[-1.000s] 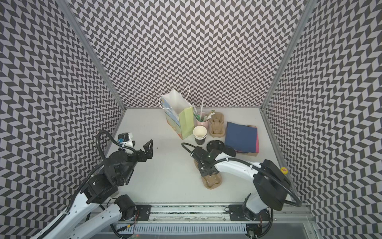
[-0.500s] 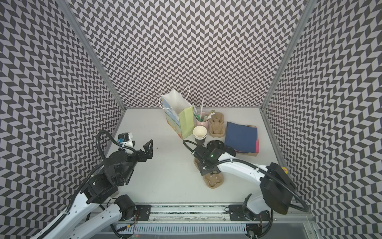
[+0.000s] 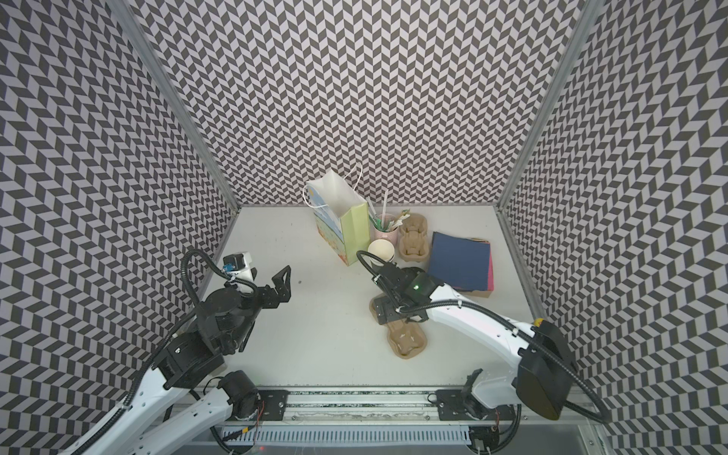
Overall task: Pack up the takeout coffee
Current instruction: 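Lift the cardboard carrier by its near end with the right gripper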
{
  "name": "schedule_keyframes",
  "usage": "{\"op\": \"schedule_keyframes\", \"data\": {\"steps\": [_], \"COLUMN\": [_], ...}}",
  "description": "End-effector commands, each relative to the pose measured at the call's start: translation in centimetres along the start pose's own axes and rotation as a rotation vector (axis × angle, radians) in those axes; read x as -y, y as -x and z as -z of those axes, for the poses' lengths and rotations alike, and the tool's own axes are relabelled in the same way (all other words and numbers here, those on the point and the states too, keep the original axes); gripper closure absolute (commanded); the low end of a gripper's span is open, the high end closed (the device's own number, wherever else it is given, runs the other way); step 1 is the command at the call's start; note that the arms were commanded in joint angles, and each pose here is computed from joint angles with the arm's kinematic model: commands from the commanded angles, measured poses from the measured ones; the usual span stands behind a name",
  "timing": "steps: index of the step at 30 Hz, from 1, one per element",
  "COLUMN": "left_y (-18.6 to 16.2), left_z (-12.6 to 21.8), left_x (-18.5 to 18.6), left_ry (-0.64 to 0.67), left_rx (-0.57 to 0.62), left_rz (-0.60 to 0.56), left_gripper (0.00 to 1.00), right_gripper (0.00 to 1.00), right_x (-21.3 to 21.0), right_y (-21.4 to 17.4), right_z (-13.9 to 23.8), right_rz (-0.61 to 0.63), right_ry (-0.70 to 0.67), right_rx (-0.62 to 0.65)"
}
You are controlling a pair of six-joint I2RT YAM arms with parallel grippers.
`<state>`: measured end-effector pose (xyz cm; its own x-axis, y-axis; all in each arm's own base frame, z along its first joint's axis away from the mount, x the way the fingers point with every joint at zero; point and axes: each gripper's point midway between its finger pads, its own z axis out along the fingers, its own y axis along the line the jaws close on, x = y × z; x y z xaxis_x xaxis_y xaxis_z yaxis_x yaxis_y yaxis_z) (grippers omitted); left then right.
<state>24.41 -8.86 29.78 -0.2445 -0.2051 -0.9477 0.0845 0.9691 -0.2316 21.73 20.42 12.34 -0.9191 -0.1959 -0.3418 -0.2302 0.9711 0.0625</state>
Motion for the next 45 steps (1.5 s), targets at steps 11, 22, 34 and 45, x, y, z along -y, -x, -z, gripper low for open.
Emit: {"op": "schedule_keyframes", "data": {"steps": [11, 22, 34, 45], "left_y": [0.4, 0.5, 0.4, 0.5], "left_z": [0.1, 0.2, 0.2, 0.3], "left_x": [-0.8, -0.7, -0.7, -0.8], "left_ry": [0.028, 0.021, 0.020, 0.020], "left_rx": [0.035, 0.040, 0.041, 0.046], "left_rz": [0.014, 0.017, 0.019, 0.021], "left_gripper": [0.02, 0.02, 0.02, 0.02], "right_gripper": [0.16, 0.48, 0.47, 0.48], "right_x": [-0.2, 0.4, -0.4, -0.3], "right_y": [-3.3, -1.7, -1.5, -1.7], "right_z": [-2.7, -3.8, -4.6, -5.5], "right_rz": [0.062, 0.077, 0.104, 0.121], "right_ry": [0.026, -0.064, -0.086, -0.118], "right_rx": [-0.157, -0.129, -0.139, -0.163]}}
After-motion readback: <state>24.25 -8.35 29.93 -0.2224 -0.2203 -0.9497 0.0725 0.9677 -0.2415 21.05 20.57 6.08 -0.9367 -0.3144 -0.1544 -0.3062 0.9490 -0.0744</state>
